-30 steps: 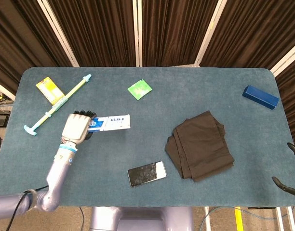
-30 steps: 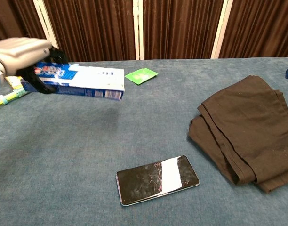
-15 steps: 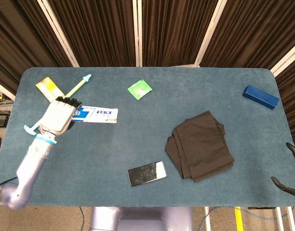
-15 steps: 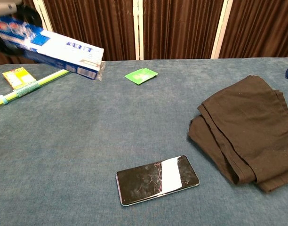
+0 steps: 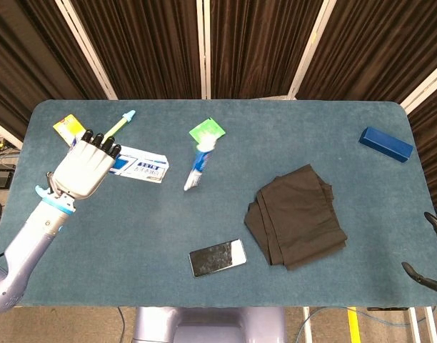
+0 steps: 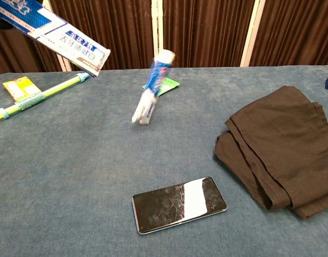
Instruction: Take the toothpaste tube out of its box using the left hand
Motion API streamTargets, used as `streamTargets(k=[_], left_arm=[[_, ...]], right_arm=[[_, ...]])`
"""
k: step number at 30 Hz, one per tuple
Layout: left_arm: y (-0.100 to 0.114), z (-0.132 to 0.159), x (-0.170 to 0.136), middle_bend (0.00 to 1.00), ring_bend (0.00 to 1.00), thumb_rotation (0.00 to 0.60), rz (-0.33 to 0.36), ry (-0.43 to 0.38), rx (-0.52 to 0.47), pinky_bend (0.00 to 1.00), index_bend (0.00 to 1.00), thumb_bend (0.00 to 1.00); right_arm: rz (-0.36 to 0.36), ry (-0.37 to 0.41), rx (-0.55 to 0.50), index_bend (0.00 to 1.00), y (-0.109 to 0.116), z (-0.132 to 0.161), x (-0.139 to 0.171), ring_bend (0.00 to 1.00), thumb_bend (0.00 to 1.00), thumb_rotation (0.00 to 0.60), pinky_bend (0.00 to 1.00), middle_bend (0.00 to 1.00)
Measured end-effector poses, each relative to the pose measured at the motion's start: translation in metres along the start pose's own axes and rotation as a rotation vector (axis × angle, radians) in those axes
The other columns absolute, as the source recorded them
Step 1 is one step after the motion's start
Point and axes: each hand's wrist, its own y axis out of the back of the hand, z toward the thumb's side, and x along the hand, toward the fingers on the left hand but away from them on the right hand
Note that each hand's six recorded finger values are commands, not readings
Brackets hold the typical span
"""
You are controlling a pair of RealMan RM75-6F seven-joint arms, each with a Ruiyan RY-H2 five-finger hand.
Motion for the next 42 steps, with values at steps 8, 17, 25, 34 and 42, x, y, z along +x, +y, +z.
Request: streamTargets(k=[8,17,25,34,42], left_arm=[[0.006,-0.010,-0.005,0.32,0.34,0.600,0.048,0.045,-0.015,0.35,0.46,0.40],[-0.004,-0.005,-0.017,0.32,0.34,0.600,0.014,0.064,-0.166,0.35,0.46,0.39],[-0.035,0.033,-0.032,0.30,0.32,0.600,-0.084,0.088,-0.440,0.34,0.43,0.38],[-0.072,0.088,-0.043,0.17,0.21,0.600,-0.182,0.104,-0.671,0.25,0.29,0.34],[-0.099,0.115,-0.054,0.01,0.06,0.600,-0.249,0.093,-0.738,0.13,0.12,0.20]], right_arm=[[0.001,0.001,0.000,0.12,-0.001,0.001,0.000,0.00,0.07,0.600,0.00,0.00],[0.003,0.004,0.001,0.12,-0.001,0.002,0.000,0.00,0.07,0.600,0.00,0.00],[0.008,0.006,0.005,0.12,-0.003,0.004,0.001,0.00,0.07,0.600,0.00,0.00],[0.012,0.000,0.004,0.12,-0.003,0.002,0.000,0.00,0.07,0.600,0.00,0.00],[0.010,0.000,0.002,0.12,-0.003,0.002,0.000,0.00,0.07,0.600,0.00,0.00]])
